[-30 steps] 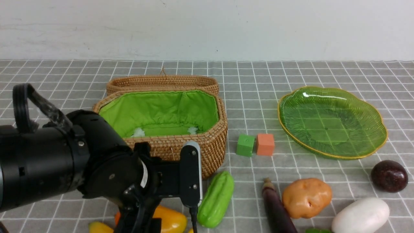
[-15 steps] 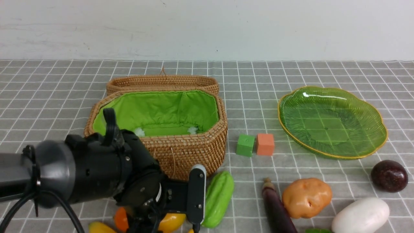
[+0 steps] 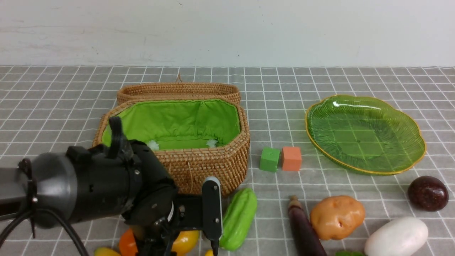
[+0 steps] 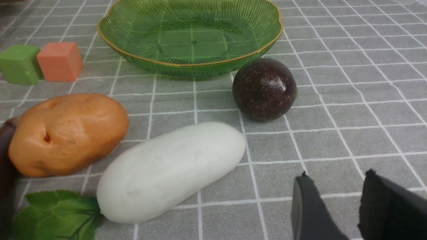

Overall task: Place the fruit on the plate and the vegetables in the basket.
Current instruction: Grab the mango with your left arm and place it on the right plate

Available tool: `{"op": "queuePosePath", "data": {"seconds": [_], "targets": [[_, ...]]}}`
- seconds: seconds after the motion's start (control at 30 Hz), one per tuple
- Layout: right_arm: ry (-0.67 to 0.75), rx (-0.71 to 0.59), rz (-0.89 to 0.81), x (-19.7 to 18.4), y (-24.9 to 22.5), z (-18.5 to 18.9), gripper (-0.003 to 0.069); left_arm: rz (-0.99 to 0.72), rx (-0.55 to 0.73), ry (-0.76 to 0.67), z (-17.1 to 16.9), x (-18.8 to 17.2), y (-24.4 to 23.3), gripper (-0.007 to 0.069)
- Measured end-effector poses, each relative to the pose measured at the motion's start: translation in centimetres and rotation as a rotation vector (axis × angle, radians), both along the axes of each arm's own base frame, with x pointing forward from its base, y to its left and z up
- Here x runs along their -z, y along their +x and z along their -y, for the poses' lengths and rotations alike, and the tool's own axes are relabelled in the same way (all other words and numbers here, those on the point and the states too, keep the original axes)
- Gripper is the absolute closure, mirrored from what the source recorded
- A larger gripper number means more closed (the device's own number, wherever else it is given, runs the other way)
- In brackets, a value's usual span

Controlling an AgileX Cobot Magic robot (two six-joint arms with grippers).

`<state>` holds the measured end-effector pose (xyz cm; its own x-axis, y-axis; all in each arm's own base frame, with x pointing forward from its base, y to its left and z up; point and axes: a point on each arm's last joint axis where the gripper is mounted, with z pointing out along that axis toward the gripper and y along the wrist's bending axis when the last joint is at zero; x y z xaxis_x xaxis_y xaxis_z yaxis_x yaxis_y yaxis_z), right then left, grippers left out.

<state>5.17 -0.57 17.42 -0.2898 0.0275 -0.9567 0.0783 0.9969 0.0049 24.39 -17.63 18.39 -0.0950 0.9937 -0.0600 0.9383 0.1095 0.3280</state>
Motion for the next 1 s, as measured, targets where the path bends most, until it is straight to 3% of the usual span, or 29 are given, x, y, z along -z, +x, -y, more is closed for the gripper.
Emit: {"op": "queuePosePath", "data": {"seconds": [0.23, 0.43, 0.7, 0.8, 0.87, 0.97, 1.0], "targets": [[0.0, 0.0, 0.0, 0.0, 0.0, 0.0, 0.0417, 0.06, -0.056, -0.123, -0.9, -4.6, -1.6, 0.0067], [0.0, 0.0, 0.0, 0.0, 0.0, 0.0, 0.0417, 0.009, -0.128, -0.341, -0.5, -8.5, -3.4, 0.0067], [0.0, 0.0, 0.0, 0.0, 0.0, 0.0, 0.0417, 0.019, -0.073, -0.734, 4.6, -15.7, -0.7, 0.0067], [0.0, 0.0, 0.0, 0.0, 0.0, 0.0, 0.0417, 0.038, -0.067, -0.799, 6.4, -16.3, 1.2, 0.0067], [0.0, 0.0, 0.0, 0.0, 0.0, 0.0, 0.0417, 0.057, -0.09, -0.908, 9.5, -16.3, 4.6, 0.0067], [0.0, 0.0, 0.0, 0.0, 0.0, 0.0, 0.0417, 0.078, -0.15, -1.019, 11.5, -15.9, 7.0, 0.0067], [0.0, 0.0, 0.0, 0.0, 0.0, 0.0, 0.0417, 0.096, -0.228, -1.132, 13.2, -15.3, 9.3, 0.0067]]}}
